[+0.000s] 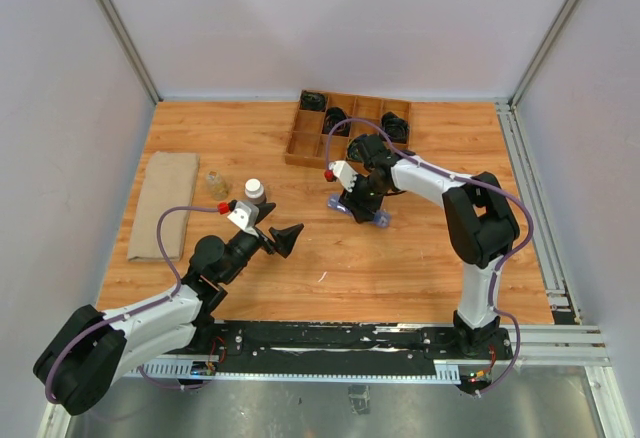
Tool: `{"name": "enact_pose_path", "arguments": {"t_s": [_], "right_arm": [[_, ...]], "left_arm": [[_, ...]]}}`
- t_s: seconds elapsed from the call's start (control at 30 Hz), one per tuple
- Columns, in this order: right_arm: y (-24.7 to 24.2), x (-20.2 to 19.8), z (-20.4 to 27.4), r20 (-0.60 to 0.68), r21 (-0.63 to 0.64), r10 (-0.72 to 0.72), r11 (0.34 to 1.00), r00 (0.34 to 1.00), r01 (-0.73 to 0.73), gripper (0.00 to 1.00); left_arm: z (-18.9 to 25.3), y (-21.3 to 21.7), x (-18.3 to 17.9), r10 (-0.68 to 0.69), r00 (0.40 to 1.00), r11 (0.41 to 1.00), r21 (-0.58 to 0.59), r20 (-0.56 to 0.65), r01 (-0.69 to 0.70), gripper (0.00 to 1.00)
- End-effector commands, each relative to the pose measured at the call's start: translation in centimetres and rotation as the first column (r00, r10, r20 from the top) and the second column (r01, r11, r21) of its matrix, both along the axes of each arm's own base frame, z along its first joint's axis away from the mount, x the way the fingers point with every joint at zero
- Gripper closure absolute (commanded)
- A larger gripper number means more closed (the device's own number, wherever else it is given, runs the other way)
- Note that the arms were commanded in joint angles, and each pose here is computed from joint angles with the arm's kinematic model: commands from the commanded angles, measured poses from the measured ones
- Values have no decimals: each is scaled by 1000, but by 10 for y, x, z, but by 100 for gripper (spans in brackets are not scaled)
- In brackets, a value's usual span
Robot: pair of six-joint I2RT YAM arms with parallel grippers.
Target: Sort the pills into containers
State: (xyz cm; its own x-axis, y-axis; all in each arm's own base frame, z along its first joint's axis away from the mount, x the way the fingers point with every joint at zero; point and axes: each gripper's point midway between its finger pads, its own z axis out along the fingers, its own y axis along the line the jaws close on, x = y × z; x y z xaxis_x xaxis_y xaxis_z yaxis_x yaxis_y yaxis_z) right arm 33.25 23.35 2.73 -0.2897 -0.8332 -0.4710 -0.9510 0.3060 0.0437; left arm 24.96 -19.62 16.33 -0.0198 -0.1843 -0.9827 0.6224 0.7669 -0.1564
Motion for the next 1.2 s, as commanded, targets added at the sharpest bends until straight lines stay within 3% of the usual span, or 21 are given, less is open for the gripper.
{"name": "enact_pose_path", "arguments": {"t_s": [0.0, 0.13, 0.27, 0.43, 0.57, 0.77, 0.93, 1.17], "right_arm": [[8, 4, 16, 34, 15, 3, 1000, 999, -3, 52], [8, 3, 22, 45, 22, 9, 1000, 999, -10, 71], [11, -5, 28, 43, 58, 42, 997, 998, -45, 79], [15, -34, 42, 27, 138, 170, 975, 985, -172, 82], [17, -54, 51, 42, 182, 257, 948, 966, -260, 84], [22, -78, 58, 91, 155, 388, 904, 917, -398, 85], [33, -97, 67, 154, 124, 478, 859, 865, -497, 85], [40, -106, 83, 206, 134, 497, 839, 843, -528, 85]], "left_arm": [[14, -2, 0, -5, 999, 1000, -16, 52, 5, 1], [14, -2, 0, -5, 999, 1000, -15, 51, 6, 1], [17, -2, 2, 0, 999, 1000, -18, 46, 1, 1], [23, -13, -12, -81, 996, 984, -160, -25, 76, 2], [28, -21, -35, -205, 973, 921, -358, -108, 154, 3], [27, -21, -41, -279, 916, 814, -578, -287, 67, 4], [18, -26, -43, -336, 851, 766, -643, -404, -3, 5], [-5, -25, -43, -313, 831, 800, -599, -461, -31, 5]]}}
